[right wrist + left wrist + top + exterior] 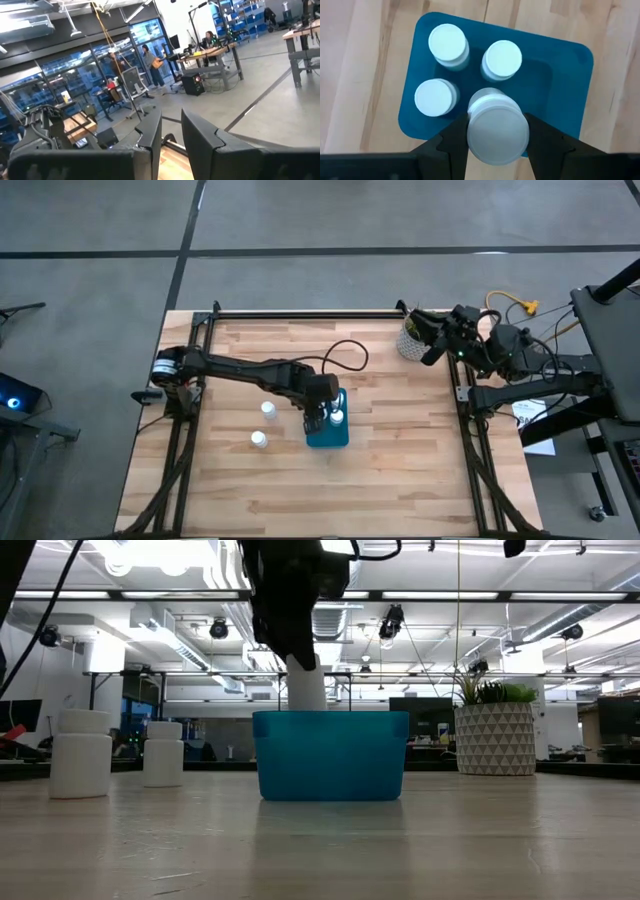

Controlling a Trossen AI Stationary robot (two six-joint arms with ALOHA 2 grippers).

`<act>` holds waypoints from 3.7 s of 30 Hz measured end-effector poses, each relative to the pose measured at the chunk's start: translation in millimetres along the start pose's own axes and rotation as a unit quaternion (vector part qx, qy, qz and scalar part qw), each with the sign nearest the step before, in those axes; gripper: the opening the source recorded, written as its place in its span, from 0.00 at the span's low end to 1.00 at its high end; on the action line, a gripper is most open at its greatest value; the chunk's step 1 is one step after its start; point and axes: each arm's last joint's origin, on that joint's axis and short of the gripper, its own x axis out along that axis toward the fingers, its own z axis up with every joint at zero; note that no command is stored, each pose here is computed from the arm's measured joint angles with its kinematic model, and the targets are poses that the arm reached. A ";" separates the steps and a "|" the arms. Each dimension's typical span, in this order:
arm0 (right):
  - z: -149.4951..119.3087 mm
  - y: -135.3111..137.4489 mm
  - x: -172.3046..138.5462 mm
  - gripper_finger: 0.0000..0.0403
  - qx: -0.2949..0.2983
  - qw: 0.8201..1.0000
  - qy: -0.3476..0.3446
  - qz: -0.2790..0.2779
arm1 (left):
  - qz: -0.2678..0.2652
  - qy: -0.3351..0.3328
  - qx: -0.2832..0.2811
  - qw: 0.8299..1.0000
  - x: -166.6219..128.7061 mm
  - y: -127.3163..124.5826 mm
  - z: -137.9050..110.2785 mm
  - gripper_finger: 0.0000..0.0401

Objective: Pick and place pill bottles into a basket
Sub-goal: Put the medicine bottle in the blue bin

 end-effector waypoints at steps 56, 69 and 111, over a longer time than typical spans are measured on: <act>-2.7 0.2 1.1 0.17 0.006 1.000 0.009 -0.001 | -0.008 0.030 0.015 0.999 61.9 1.8 -15.7 0.36; -2.8 0.2 1.3 0.17 0.004 1.000 0.009 -0.002 | 0.007 0.029 0.013 0.999 61.6 3.6 -15.7 0.45; -8.4 2.4 8.1 0.17 0.003 1.000 0.017 -0.008 | -0.087 -0.137 0.008 0.987 -164.5 8.9 -59.4 0.56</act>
